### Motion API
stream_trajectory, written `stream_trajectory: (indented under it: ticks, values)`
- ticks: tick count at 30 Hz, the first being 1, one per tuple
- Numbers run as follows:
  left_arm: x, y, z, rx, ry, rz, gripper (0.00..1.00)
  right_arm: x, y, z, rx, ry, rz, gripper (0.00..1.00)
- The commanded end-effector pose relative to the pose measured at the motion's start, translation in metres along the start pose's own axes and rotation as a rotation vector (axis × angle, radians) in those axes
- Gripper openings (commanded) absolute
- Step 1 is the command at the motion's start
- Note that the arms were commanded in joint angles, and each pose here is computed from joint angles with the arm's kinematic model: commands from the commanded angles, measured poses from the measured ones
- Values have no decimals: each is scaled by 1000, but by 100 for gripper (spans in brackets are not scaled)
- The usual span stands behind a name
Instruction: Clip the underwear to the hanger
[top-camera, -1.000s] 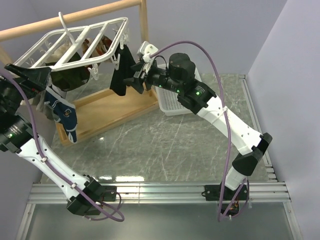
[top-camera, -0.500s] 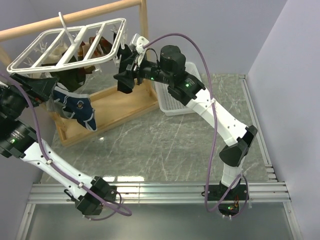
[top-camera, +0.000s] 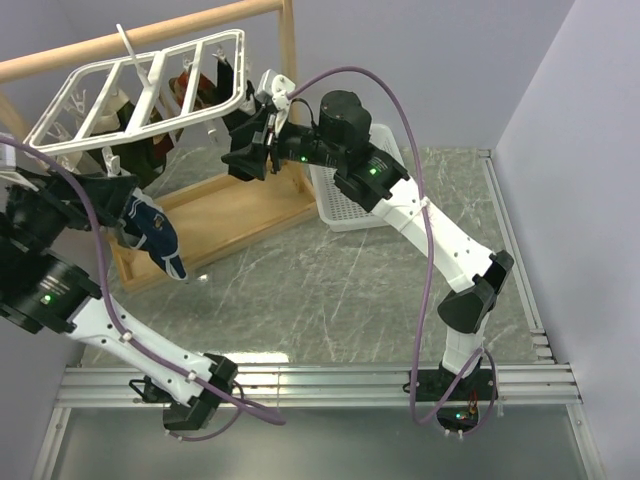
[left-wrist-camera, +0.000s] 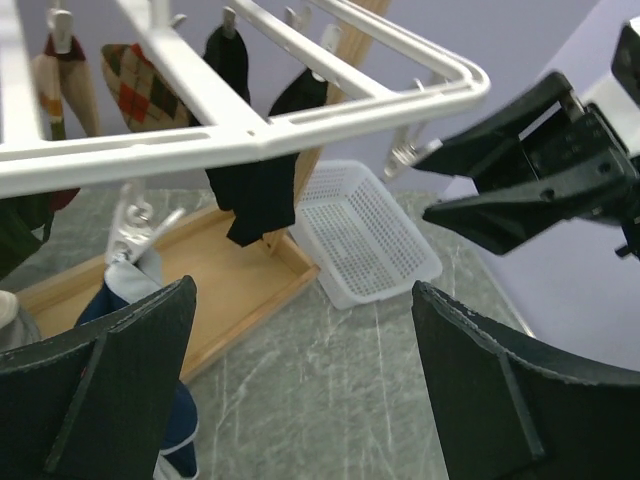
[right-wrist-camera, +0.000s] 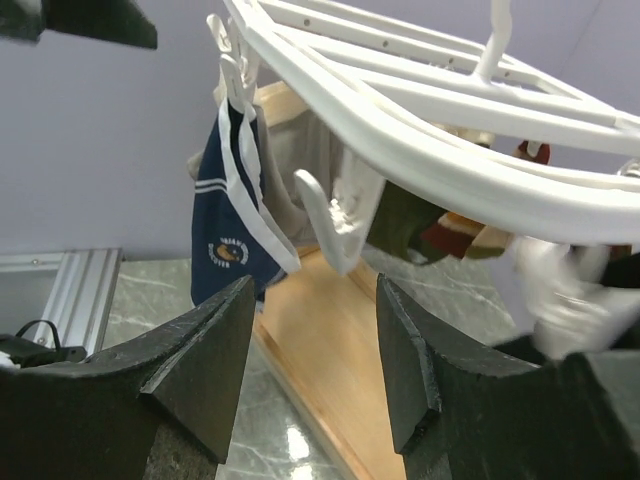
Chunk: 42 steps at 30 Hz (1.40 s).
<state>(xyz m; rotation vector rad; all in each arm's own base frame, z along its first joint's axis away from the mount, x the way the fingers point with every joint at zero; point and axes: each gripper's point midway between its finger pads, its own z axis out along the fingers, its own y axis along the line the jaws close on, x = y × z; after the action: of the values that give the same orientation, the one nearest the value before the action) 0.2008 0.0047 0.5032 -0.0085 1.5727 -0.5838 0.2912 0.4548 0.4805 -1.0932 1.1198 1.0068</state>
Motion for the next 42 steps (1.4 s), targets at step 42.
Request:
stream_trajectory:
  ticks: [42]
  values:
    - [9,-18,19,298,137,66,91,-24,-32,13,301,-137,-9,50]
